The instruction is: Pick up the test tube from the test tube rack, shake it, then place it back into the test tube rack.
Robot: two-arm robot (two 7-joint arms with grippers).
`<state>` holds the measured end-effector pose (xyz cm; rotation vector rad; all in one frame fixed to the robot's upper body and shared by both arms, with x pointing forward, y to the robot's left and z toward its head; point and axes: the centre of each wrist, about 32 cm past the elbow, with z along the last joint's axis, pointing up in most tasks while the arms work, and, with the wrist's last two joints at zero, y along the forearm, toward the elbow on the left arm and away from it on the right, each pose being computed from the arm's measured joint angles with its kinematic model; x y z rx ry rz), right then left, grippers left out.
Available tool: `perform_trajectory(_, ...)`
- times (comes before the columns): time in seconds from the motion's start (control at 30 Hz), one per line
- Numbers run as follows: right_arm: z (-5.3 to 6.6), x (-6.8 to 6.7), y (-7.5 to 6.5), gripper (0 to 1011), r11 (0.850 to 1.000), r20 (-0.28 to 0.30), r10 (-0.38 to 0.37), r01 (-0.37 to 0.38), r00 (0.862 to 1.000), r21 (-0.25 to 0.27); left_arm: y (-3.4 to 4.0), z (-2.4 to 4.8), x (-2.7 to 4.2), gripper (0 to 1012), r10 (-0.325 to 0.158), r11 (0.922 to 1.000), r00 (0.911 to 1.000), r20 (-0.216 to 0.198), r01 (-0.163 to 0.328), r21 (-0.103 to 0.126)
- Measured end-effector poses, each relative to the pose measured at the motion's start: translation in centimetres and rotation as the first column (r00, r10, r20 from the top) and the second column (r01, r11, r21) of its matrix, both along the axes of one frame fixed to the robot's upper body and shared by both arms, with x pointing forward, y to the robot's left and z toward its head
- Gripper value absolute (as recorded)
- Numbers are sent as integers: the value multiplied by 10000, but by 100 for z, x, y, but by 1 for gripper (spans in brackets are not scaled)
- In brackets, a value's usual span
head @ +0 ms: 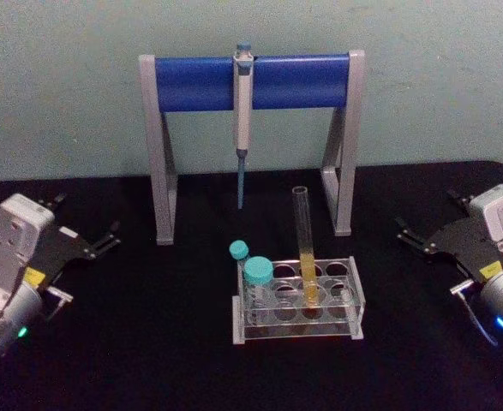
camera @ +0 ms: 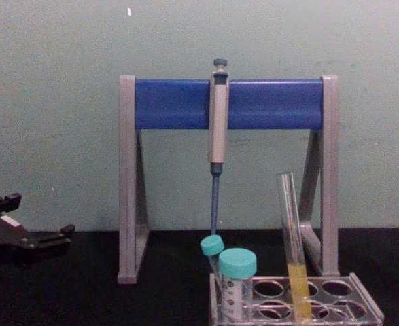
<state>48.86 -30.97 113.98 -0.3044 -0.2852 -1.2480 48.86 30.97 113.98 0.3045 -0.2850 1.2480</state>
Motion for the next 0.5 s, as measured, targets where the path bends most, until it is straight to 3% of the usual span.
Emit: perform_trajectory(0.5,0,0,0,1000,10000,-1,0,0,10000,0,0,0,0,1001,0,10000,10000,0,0,0)
